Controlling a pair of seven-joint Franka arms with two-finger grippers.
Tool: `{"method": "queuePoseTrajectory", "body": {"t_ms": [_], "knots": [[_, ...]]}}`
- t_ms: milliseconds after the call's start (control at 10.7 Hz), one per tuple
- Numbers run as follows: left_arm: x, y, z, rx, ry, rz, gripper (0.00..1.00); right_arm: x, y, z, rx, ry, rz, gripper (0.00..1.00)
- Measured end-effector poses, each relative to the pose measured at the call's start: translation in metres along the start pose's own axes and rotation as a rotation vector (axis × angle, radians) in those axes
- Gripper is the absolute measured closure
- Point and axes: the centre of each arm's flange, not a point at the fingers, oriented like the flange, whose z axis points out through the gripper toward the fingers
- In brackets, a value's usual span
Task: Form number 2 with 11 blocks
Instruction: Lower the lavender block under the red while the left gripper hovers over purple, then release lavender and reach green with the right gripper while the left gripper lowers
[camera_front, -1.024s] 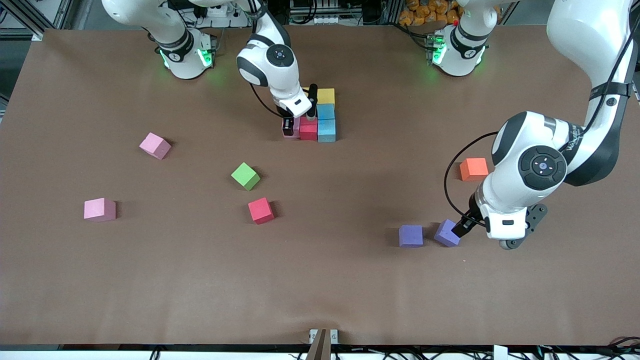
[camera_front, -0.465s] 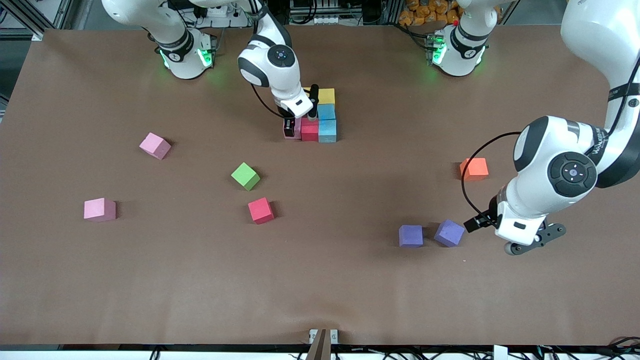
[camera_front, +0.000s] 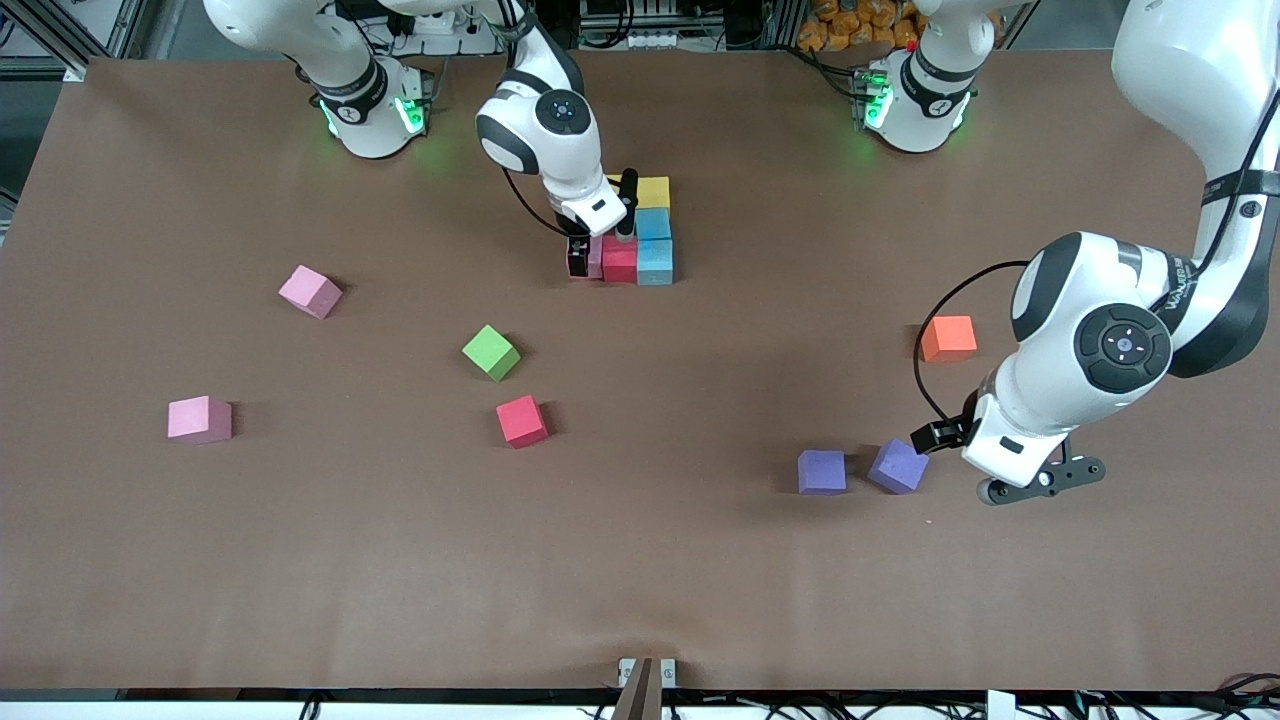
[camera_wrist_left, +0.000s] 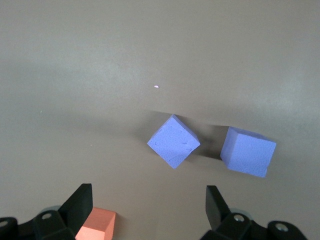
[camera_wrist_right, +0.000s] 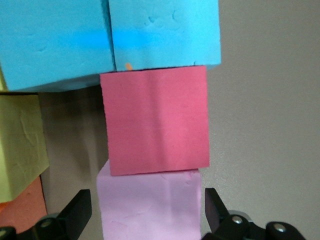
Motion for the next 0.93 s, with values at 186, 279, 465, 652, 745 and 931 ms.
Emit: {"method": "queuePoseTrajectory", "body": {"t_ms": [186,279,465,652,745,931], "knots": [[0.003,-0.008,0.002,0.002,-0.003,0.052,0.0,0.003,-0.002,-0.008,0.009,-0.018,-0.006,0.0],[0.004,-0.011,0.007,0.002,-0.011,0.054,0.0,0.003,-0.002,-0.014,0.009,-0.021,-0.005,0.0],[0.006,-0.003,0.031,-0.014,-0.033,0.065,0.0,0.003,0.0,-0.022,0.007,-0.022,-0.003,0.0],[0.011,0.008,0.06,-0.059,-0.02,0.074,0.0,0.0,0.004,-0.027,0.008,-0.025,0.006,0.0],[0.012,0.017,0.072,-0.08,-0.011,0.081,0.0,-0.003,0.007,-0.032,0.011,-0.03,0.015,0.0],[0.01,0.029,0.092,-0.078,-0.015,0.043,0.0,-0.014,0.022,-0.051,0.015,-0.039,0.05,0.0]]}}
